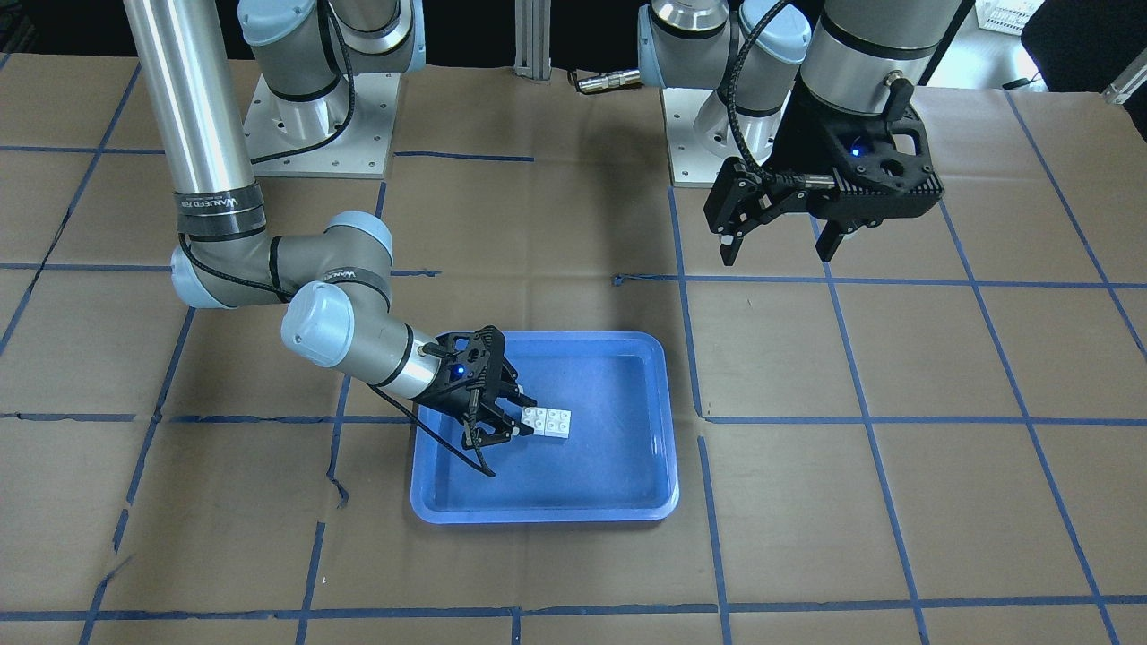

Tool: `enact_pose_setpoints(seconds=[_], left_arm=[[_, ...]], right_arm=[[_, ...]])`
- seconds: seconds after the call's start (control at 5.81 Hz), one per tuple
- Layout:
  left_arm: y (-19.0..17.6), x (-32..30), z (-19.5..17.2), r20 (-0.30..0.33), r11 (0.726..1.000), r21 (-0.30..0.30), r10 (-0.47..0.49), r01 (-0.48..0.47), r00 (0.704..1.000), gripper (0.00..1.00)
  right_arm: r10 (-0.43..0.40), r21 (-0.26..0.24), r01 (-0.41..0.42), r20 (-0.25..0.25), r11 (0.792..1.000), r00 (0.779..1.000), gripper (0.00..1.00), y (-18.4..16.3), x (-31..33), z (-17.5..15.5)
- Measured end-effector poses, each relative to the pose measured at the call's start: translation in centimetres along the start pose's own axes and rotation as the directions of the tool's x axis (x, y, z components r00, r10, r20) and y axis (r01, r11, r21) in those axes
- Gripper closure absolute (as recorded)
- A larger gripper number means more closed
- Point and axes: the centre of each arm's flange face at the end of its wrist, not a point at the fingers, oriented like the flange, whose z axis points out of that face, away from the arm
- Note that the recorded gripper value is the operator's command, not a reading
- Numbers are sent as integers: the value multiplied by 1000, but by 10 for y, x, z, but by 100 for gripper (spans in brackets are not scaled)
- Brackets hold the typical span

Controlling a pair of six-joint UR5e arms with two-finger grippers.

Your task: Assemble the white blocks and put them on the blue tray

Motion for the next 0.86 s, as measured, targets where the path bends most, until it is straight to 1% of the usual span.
enact_pose_setpoints(seconds=[0.34, 0.52, 0.86], left_arm=[[0, 0, 0, 0, 1000, 0, 0, 0, 1000, 1], [0, 0, 0, 0, 1000, 0, 0, 0, 1000, 1], [0, 0, 0, 0, 1000, -1, 0, 0, 1000, 1]], right_arm=[[2, 0, -2, 2, 1000, 1000, 66, 1, 0, 1], [3, 1, -3, 2, 1000, 1000, 59, 1, 0, 2], [11, 2, -11, 2, 1000, 1000, 36, 1, 0, 1]])
